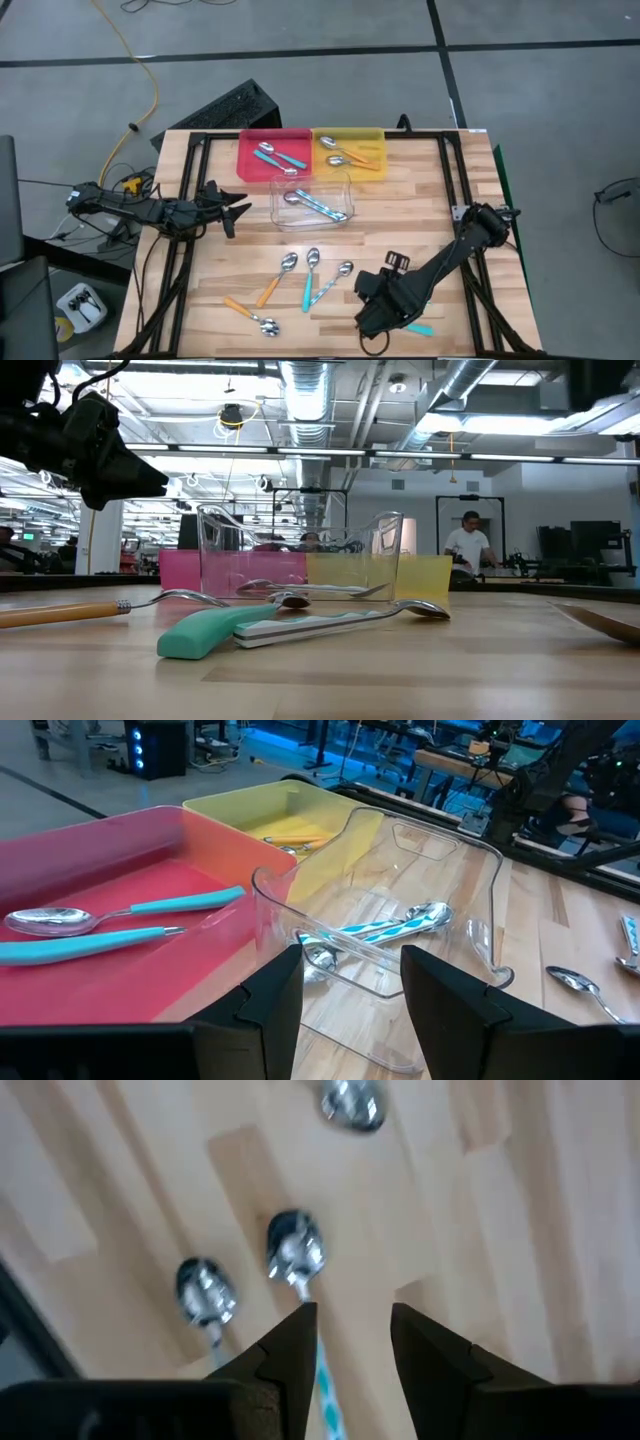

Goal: Sort silverware by color (type)
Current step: Put the green patterned spoon into the transparent bin

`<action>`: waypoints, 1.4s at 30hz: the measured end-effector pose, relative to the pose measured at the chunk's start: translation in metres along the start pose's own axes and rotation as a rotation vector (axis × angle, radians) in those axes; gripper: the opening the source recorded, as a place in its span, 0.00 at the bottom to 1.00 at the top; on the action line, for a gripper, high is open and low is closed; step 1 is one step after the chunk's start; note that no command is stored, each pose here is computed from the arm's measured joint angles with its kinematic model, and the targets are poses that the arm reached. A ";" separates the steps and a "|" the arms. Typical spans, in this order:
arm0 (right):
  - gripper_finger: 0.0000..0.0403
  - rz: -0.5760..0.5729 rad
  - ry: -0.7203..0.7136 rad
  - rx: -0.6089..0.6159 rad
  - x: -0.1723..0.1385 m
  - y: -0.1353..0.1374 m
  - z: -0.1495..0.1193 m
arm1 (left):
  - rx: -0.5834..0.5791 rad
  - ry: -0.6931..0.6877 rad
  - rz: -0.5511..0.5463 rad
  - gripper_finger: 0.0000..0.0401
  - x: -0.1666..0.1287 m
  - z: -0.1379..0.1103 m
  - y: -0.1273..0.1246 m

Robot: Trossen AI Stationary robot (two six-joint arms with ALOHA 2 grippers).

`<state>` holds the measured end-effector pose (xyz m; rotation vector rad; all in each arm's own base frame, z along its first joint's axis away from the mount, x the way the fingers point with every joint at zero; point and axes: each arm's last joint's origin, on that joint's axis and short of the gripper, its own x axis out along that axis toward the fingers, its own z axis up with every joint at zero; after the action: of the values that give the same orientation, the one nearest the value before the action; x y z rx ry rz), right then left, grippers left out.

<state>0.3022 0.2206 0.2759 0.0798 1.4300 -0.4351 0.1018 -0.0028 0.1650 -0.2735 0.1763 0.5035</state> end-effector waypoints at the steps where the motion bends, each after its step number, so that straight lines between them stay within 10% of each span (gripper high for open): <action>1: 0.36 -0.004 -0.006 -0.006 0.000 -0.001 0.002 | -0.005 -0.002 0.005 0.38 0.000 0.000 0.000; 8: 0.32 -0.083 -0.032 0.073 0.012 -0.016 -0.003 | -0.025 -0.006 0.013 0.38 0.000 0.000 0.000; 22: 0.32 0.225 -0.223 0.136 0.090 -0.041 -0.041 | -0.014 -0.021 0.056 0.38 0.000 0.000 0.002; 32: 0.49 0.403 -0.243 0.213 0.078 -0.093 -0.051 | -0.019 -0.015 0.042 0.38 0.000 0.000 0.001; 42: 0.58 0.410 -0.144 0.223 0.089 -0.077 -0.059 | -0.016 0.010 0.000 0.38 0.000 -0.001 0.000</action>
<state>0.2273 0.1463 0.1962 0.5036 1.1810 -0.2526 0.1019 -0.0029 0.1640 -0.2915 0.1817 0.5038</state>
